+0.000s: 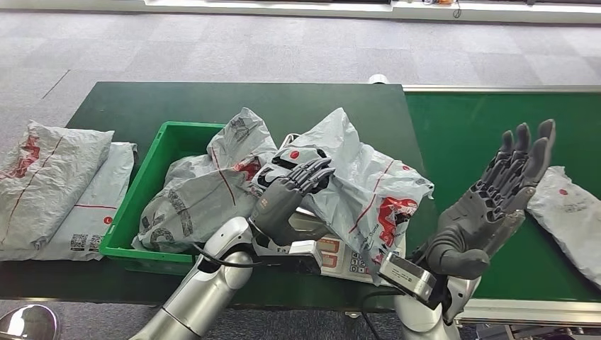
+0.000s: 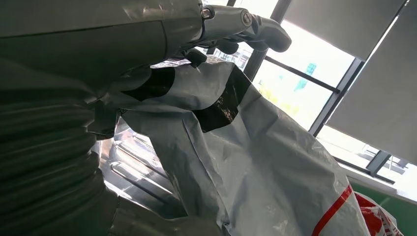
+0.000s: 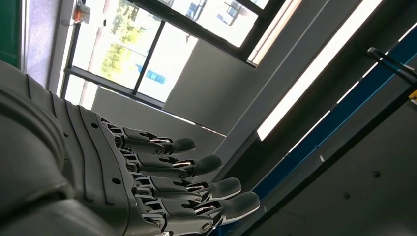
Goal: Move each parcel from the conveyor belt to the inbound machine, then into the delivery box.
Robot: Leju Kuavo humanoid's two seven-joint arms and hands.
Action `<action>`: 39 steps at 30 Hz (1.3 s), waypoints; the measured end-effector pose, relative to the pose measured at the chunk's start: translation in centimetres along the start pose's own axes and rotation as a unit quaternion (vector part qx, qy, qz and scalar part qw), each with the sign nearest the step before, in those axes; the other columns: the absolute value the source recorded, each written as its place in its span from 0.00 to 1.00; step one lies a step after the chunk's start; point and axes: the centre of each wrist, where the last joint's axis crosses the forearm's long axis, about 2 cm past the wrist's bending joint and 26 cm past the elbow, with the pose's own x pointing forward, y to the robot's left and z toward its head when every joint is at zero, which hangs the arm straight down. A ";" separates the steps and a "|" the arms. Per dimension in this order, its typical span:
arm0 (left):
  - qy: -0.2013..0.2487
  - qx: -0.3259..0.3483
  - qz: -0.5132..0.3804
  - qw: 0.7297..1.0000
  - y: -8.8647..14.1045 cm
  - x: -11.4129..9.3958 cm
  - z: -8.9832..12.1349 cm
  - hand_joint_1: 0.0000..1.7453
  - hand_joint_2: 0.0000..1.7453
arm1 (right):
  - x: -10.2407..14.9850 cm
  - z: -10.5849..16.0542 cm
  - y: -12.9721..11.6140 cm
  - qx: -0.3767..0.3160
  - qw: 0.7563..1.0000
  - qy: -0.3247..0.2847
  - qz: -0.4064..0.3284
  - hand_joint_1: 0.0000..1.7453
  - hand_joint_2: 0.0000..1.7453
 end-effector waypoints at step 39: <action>0.090 0.054 -0.379 0.919 -2.0 1.4 -0.4 0.00 1.00 | 1.2 1.3 -0.4 0.023 1.000 0.005 0.007 0.00 1.00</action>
